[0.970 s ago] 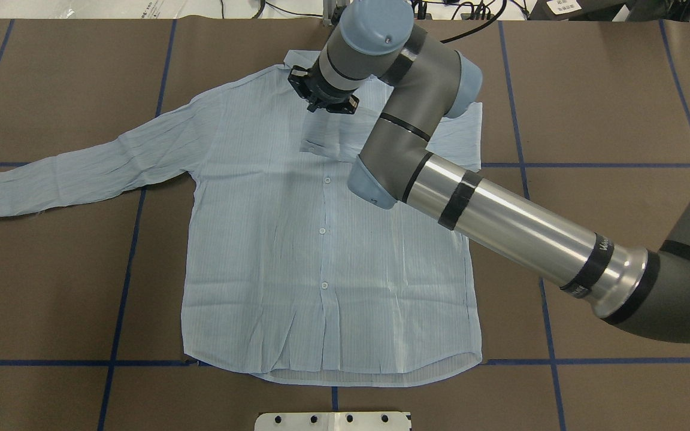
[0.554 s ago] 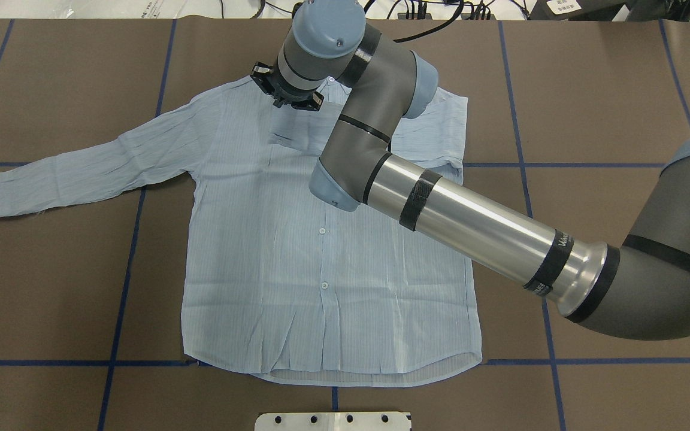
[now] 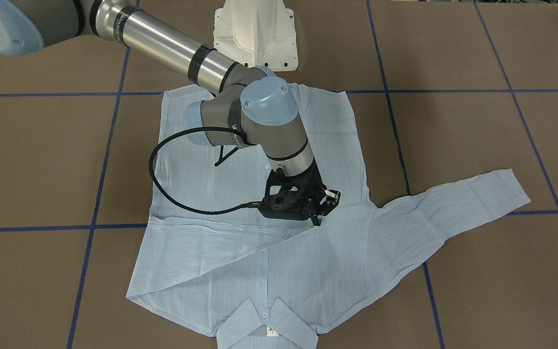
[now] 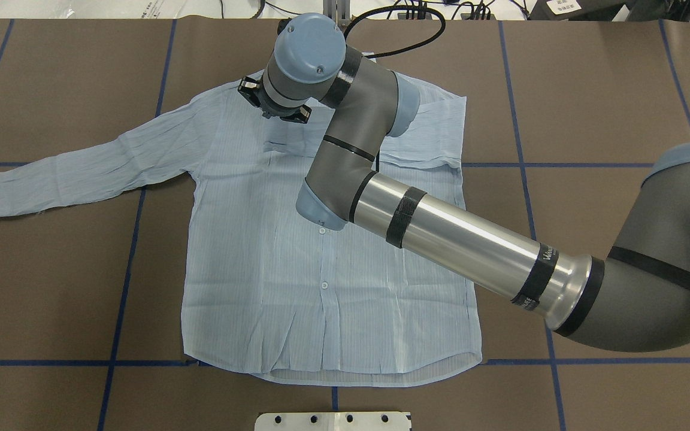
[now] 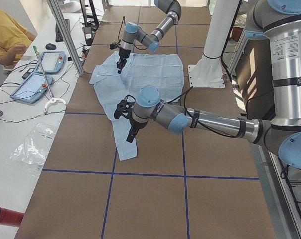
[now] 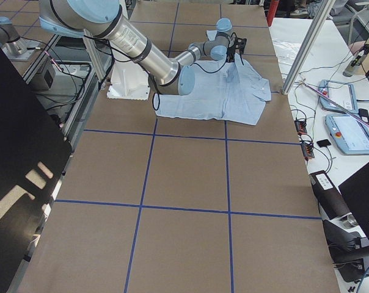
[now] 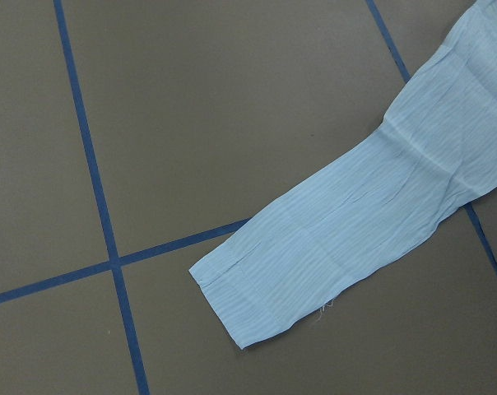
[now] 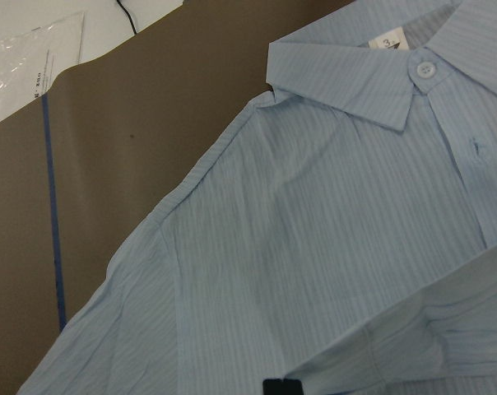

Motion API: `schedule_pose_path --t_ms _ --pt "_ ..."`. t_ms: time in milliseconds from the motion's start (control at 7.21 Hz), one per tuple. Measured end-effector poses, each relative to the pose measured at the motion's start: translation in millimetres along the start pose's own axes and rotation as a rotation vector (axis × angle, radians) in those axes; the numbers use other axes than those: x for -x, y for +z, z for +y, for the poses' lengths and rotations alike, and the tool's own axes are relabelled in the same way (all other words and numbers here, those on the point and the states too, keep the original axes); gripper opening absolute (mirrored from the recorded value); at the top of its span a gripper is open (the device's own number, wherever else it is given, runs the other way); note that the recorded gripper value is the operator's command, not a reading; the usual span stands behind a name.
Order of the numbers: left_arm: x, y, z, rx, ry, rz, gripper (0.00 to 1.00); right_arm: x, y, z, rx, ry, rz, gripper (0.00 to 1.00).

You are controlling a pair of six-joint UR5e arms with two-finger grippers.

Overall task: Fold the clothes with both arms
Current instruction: 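Carry the sleeve across the shirt body toward the collar with the right gripper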

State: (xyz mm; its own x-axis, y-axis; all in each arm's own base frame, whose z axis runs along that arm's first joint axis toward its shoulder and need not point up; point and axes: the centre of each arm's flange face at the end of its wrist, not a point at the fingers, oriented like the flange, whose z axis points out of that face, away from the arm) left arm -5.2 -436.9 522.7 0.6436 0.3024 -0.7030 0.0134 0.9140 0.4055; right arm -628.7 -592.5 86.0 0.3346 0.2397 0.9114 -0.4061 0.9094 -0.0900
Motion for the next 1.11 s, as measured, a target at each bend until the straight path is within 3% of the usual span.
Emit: schedule_pose_path --t_ms 832,1109 --pt "51.1 51.4 19.1 0.081 -0.074 -0.006 1.0 17.9 -7.6 15.2 -0.008 0.044 -0.023 0.98" --pt "64.8 90.4 4.2 0.107 -0.143 0.003 0.99 -15.9 -17.8 16.7 -0.006 0.044 -0.042 0.98"
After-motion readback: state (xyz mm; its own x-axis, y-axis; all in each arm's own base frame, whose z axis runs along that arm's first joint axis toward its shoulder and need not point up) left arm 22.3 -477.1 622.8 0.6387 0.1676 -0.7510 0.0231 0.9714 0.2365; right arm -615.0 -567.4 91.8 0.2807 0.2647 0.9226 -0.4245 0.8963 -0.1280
